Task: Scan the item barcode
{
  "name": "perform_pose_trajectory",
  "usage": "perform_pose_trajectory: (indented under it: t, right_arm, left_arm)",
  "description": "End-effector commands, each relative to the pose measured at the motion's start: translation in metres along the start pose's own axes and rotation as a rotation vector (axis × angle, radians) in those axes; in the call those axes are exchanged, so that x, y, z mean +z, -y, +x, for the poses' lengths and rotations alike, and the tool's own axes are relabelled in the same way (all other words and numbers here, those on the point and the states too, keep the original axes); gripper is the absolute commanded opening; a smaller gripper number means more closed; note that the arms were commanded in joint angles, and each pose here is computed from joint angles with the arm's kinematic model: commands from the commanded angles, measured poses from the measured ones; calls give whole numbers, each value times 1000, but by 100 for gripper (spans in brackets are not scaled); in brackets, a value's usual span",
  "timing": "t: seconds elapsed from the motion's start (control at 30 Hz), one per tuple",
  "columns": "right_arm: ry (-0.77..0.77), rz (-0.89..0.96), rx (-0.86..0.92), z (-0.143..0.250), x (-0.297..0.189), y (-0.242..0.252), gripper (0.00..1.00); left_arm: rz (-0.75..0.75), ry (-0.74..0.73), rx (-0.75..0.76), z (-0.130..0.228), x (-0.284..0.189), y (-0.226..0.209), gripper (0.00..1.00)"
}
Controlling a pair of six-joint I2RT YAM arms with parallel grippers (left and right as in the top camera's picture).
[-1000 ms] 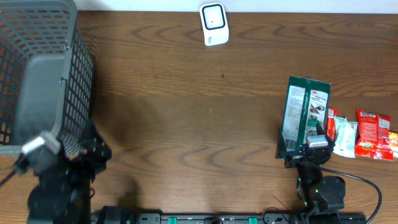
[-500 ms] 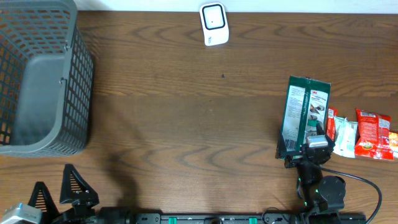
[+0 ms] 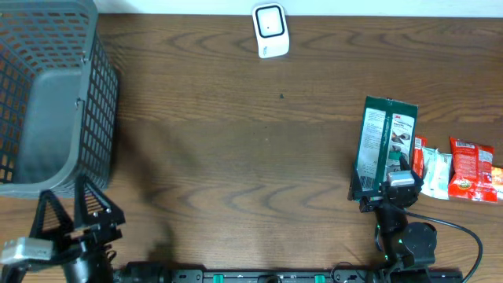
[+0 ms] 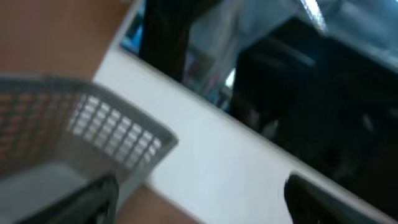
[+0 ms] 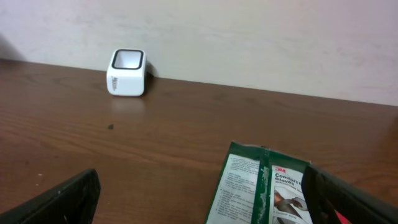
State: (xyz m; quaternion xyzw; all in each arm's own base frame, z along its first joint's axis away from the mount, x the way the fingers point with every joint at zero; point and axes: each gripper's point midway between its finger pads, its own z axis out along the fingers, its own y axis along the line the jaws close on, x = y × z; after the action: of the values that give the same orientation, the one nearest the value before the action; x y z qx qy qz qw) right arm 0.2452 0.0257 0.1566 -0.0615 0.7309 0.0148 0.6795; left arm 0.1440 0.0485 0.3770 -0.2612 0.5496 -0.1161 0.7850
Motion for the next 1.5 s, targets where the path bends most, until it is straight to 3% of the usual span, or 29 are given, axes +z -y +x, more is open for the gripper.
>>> perform_pose_trajectory:
  t: [0.0, 0.27, 0.43, 0.77, 1.07, 1.23, 1.47]
  right_arm:
    - [1, 10, -5, 0, 0, 2, 99]
    - [1, 10, -5, 0, 0, 2, 99]
    - [1, 10, -5, 0, 0, 2, 99]
    - [1, 10, -5, 0, 0, 2, 99]
    - [1, 10, -5, 0, 0, 2, 99]
    - [1, 10, -5, 0, 0, 2, 99]
    - [1, 10, -5, 0, 0, 2, 99]
  left_arm:
    - [127, 46, -22, 12, 14, 15, 86]
    - [256, 184, -74, 29, 26, 19, 86]
    - [258, 169, -94, 56, 32, 6, 86]
    - [187, 54, -67, 114, 41, -24, 86]
    - [69, -146, -16, 173, 42, -57, 86]
    - [-19, -320, 111, 215, 33, -83, 86]
    - [33, -386, 234, 228, 28, -81, 86]
